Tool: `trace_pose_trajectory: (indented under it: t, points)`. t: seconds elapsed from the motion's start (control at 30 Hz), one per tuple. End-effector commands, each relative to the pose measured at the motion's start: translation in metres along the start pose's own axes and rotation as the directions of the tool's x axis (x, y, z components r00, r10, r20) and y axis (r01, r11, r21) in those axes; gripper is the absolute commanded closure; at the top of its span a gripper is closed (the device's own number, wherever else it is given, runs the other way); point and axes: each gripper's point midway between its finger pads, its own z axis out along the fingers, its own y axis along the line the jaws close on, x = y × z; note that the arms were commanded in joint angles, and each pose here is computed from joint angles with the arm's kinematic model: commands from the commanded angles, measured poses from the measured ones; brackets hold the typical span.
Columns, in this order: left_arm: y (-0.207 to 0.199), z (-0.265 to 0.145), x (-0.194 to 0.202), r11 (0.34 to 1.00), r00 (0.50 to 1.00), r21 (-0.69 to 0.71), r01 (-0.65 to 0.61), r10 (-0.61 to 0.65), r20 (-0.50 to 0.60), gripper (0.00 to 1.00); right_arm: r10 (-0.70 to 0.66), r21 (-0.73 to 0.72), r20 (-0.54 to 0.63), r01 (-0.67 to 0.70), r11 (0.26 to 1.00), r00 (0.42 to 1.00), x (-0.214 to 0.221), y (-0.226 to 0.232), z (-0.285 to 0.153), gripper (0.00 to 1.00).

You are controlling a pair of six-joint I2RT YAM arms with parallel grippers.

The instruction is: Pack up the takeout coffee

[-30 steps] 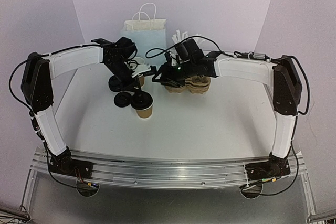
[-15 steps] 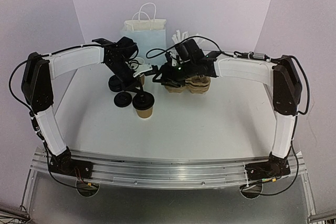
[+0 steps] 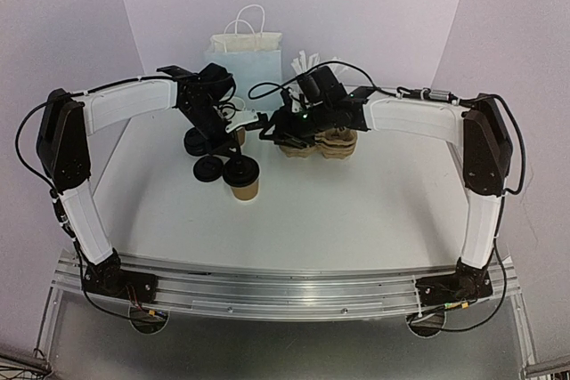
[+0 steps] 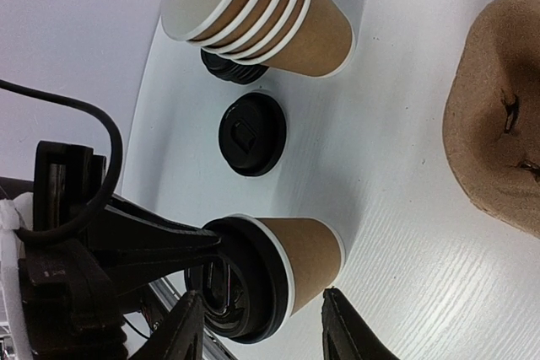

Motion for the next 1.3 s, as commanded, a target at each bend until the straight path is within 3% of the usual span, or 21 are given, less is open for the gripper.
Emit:
trace_pose_trajectory:
  t: [0.0, 0.47, 0.7, 1.1, 1.27]
  points:
    - [-0.002, 0.008, -0.002, 1.0, 1.0, -0.006, 0.0, 0.0, 0.005, 1.0, -0.021, -0.058, -0.003, 0.02, 0.998, 1.0, 0.0, 0.016, 0.007, 0.55]
    - [-0.006, 0.012, -0.001, 1.0, 1.0, 0.016, 0.002, -0.002, 0.003, 0.96, -0.046, -0.062, -0.033, 0.043, 0.997, 0.998, 0.01, 0.017, 0.015, 0.54]
    - [-0.007, 0.0, -0.015, 1.0, 0.999, 0.026, 0.01, -0.011, 0.039, 0.68, -0.051, -0.07, -0.045, 0.048, 0.996, 0.998, 0.013, 0.017, 0.016, 0.5]
    - [0.005, -0.025, -0.022, 0.999, 0.997, -0.028, -0.017, 0.019, 0.071, 0.49, -0.072, -0.086, -0.043, 0.068, 0.994, 0.996, 0.013, 0.025, 0.013, 0.53]
    - [0.013, -0.055, -0.022, 1.0, 0.985, -0.014, -0.014, 0.016, 0.17, 0.47, -0.11, -0.115, -0.06, 0.102, 0.988, 0.992, 0.019, 0.034, 0.011, 0.54]
